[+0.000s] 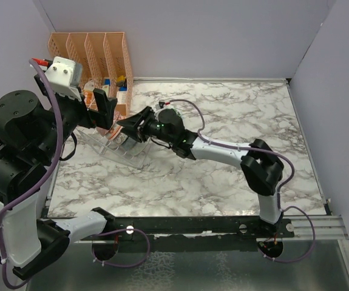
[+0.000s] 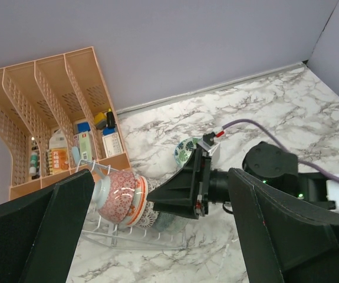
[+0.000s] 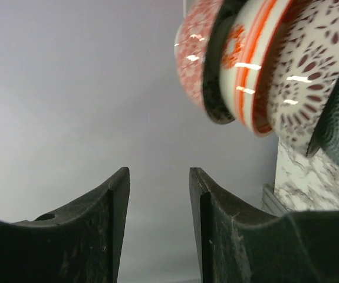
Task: Load the bowls into the dish rack
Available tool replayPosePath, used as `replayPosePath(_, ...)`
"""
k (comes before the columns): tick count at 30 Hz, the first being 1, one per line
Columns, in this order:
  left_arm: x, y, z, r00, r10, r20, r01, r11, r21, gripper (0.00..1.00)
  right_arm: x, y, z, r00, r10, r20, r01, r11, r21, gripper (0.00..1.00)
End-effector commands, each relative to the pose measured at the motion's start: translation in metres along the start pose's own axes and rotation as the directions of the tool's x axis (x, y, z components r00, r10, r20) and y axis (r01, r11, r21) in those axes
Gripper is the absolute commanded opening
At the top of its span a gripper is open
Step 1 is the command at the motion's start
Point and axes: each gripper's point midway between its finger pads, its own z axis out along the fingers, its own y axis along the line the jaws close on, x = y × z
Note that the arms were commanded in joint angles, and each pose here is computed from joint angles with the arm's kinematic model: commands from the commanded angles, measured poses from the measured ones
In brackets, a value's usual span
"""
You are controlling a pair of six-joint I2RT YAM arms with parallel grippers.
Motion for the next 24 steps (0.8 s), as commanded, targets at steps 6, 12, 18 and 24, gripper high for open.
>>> replayPosePath(6,-0.001,0.007,0.001,1.0,0.018,0.008,-0.018,0.999,-0.037,0.99,-0.059,0.01,-0.055,0.867,-0.497,0.018,0.456,0.808,0.373,0.53)
replayPosePath(12,0.0,0.007,0.005,1.0,0.018,-0.004,-0.018,0.999,-0.042,0.99,-0.128,-0.02,-0.057,0.704,-0.705,-0.081,0.621,0.557,0.551,0.57)
replayPosePath(18,0.001,0.008,0.011,1.0,0.017,-0.016,-0.018,0.998,-0.057,0.99,-0.168,-0.057,-0.042,0.552,-0.786,-0.278,0.732,0.298,0.612,0.57)
replayPosePath(24,0.006,0.009,0.019,0.999,0.015,-0.04,-0.018,0.997,-0.073,0.99,-0.189,-0.104,-0.038,0.463,-0.781,-0.419,0.768,0.117,0.63,0.57)
